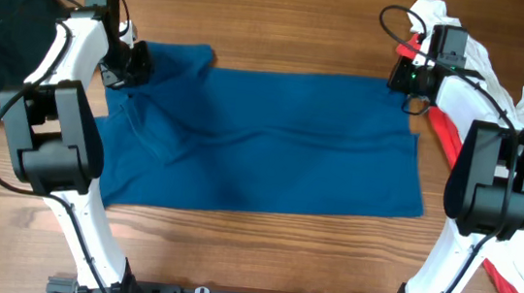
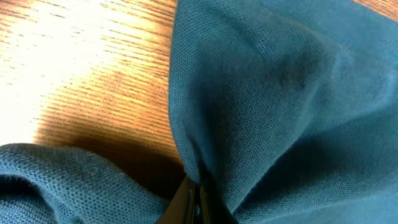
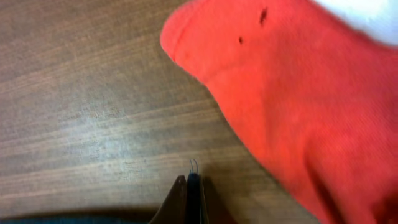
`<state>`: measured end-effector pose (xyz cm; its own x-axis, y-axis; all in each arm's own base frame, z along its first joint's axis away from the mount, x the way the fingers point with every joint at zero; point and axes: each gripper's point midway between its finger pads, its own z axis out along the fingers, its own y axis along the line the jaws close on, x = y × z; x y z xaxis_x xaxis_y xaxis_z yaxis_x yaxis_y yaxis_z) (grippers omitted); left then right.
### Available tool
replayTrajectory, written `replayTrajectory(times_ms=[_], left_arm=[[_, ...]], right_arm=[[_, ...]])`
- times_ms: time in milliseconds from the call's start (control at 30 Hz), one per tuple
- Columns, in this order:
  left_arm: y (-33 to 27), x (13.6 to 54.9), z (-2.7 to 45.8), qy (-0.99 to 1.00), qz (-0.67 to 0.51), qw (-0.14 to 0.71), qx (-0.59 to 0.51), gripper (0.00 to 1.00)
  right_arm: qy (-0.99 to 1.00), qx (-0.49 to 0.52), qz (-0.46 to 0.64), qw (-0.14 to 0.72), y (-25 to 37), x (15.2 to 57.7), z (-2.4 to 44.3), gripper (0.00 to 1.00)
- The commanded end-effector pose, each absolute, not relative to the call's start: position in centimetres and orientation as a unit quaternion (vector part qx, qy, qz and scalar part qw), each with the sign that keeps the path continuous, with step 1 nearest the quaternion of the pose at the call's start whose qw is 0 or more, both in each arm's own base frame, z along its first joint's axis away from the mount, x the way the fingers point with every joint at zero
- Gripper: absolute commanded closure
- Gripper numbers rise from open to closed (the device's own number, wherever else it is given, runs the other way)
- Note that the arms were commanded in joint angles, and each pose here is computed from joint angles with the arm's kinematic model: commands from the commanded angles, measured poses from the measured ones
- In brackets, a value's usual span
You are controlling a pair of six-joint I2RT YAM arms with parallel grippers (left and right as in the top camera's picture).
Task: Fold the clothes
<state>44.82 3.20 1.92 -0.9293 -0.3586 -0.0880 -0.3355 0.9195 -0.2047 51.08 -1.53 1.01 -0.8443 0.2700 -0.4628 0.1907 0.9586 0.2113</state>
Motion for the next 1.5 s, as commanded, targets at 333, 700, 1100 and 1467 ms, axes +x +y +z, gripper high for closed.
replayTrajectory(times_ms=[333,700,1100,1467], left_arm=[[2.4,41.9,10.8,0.962,-0.171,0.083,-0.196,0.96],[4.9,37.9,13.5,0.959,-0.147,0.055,-0.234,0.96],[7.8,33.5,14.0,0.956,-0.102,0.0,-0.276,0.96],[10.9,29.7,12.9,0.943,0.014,-0.058,-0.327,0.96]], right_arm=[[0.96,0.18,0.002,0.213,-5.7,46.4,9.3,0.96],[0.973,0.19,-0.032,0.129,-5.8,38.6,13.1,0.96],[0.98,0.187,-0.037,0.047,-5.3,34.2,12.8,0.96],[0.988,0.149,-0.04,0.024,-5.2,33.2,12.7,0.96]])
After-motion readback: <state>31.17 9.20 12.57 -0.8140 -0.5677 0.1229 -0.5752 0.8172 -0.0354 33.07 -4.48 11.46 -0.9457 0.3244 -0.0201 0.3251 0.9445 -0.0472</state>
